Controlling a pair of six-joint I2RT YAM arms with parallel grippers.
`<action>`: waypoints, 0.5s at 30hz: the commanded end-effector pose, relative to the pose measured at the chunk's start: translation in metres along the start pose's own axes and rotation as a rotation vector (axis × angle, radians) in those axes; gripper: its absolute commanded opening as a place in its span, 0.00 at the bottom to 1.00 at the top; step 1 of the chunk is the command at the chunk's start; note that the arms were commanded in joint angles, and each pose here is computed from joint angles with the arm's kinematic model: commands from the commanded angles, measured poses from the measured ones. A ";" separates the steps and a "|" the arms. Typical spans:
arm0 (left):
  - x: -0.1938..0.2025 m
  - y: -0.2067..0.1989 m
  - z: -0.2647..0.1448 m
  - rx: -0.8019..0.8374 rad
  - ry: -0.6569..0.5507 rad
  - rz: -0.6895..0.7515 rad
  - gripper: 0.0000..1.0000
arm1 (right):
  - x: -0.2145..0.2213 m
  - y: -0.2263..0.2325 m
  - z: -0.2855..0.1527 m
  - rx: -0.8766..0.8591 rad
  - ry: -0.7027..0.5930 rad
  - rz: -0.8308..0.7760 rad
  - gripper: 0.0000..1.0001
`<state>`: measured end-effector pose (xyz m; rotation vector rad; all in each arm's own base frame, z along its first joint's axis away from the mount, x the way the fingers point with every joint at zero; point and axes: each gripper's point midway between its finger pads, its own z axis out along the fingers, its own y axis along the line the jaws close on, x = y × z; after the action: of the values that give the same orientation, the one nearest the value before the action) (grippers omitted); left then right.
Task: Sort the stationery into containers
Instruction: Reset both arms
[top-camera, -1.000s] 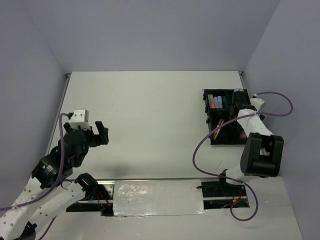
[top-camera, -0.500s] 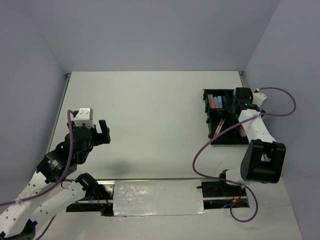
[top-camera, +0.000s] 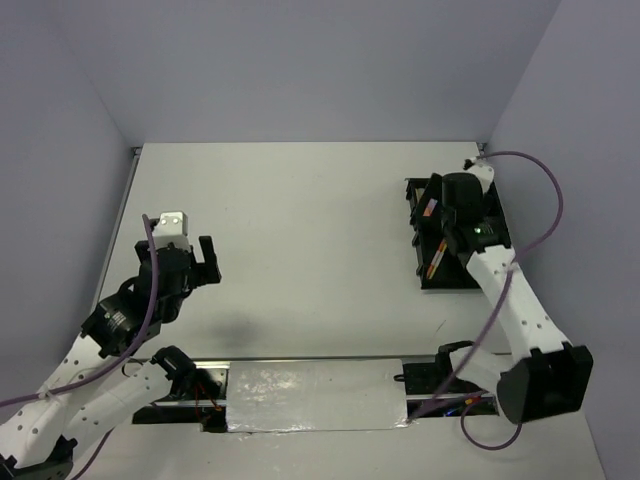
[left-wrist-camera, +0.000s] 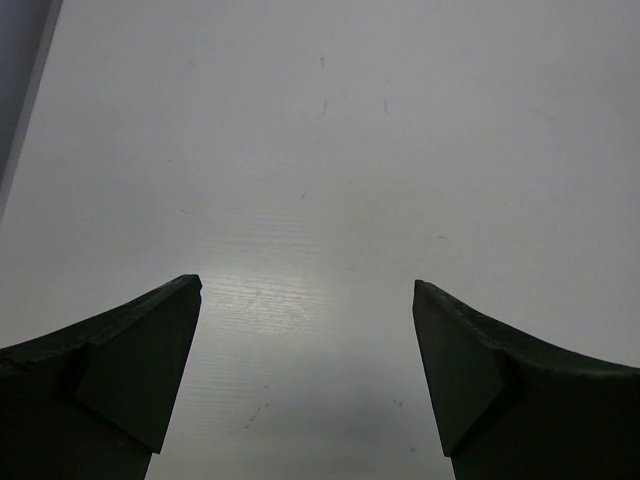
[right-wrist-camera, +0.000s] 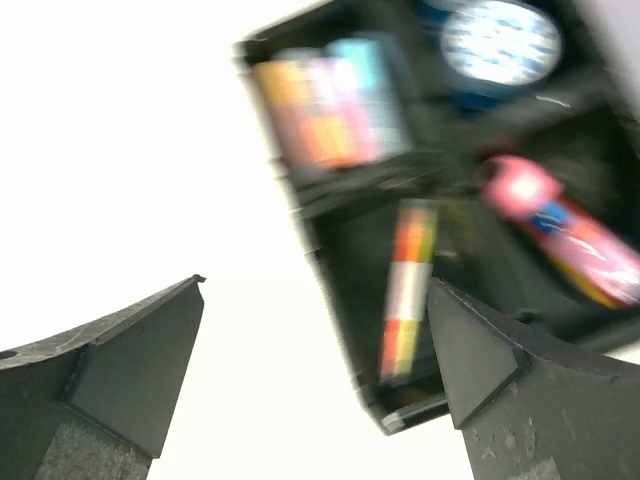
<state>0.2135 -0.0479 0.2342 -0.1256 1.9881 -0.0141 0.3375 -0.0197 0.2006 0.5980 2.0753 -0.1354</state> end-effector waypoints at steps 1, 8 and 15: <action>-0.017 0.021 0.001 -0.124 -0.032 -0.048 0.99 | -0.020 0.046 -0.051 -0.237 -0.091 -0.071 1.00; -0.031 0.053 0.005 -0.272 -0.039 -0.136 0.99 | -0.034 0.040 -0.162 -0.550 -0.261 -0.119 1.00; -0.067 0.065 -0.032 -0.288 -0.086 -0.172 0.99 | -0.046 -0.011 -0.237 -0.558 -0.323 -0.099 1.00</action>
<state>0.2180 0.0098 0.2715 -0.4106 1.9539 0.1758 0.1978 0.0454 0.3640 0.1369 1.6783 0.3192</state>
